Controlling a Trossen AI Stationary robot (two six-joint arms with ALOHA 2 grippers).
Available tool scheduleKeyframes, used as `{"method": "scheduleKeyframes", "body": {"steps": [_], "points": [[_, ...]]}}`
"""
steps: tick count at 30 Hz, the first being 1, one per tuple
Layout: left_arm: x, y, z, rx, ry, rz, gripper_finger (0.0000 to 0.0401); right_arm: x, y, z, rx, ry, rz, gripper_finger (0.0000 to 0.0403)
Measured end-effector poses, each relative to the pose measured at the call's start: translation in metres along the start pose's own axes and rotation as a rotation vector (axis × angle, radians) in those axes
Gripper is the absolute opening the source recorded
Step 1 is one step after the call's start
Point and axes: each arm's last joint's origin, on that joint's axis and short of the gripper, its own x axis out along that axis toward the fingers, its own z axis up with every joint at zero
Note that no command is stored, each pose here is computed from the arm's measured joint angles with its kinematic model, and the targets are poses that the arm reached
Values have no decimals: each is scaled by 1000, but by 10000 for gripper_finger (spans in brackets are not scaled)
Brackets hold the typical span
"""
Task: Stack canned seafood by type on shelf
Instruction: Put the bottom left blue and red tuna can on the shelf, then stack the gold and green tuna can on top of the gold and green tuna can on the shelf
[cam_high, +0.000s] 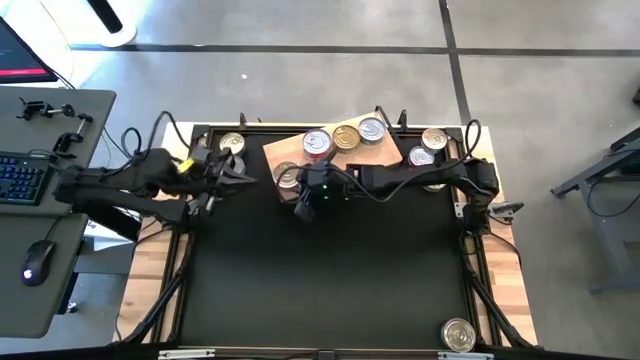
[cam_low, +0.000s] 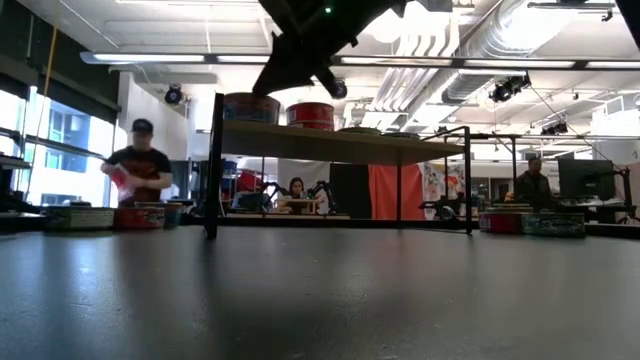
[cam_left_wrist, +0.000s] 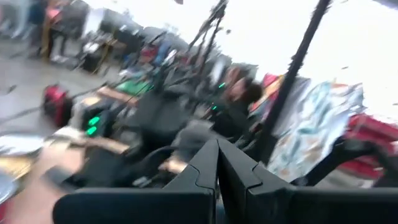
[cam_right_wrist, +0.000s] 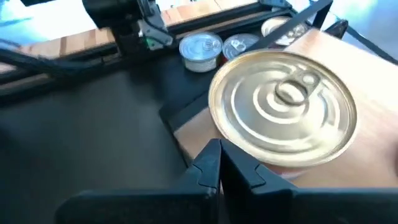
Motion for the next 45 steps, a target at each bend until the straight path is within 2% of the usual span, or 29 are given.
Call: {"method": "scheduleKeyframes", "body": {"steps": [3,7,13,20,25,28,31,35,40,45], "points": [[0,-10,4,-4,-56,-67,0,4,-3,-2,6,20,10,0],[-1,-18,8,-1,-114,-102,0,8,-6,-3,8,18,-5,0],[-2,-24,7,3,-124,-93,0,11,-18,-2,18,4,-81,0],[-3,-26,5,-2,-114,-100,0,13,-35,2,51,3,-104,0],[-5,-28,3,1,-84,-110,0,-13,-31,4,17,96,-35,0],[-5,-28,0,6,-54,-106,0,-40,-24,-1,-36,221,-27,0],[-4,-27,-2,10,-34,-100,0,-60,-14,-20,-73,378,-30,0],[-3,-28,-3,18,-34,-99,0,-85,-9,-73,-16,548,-67,0],[-3,-28,-2,12,-37,-100,0,-137,-27,-135,215,614,-187,0],[-2,-26,-3,9,-47,-42,0,-177,-62,-168,498,569,-433,0]]}}
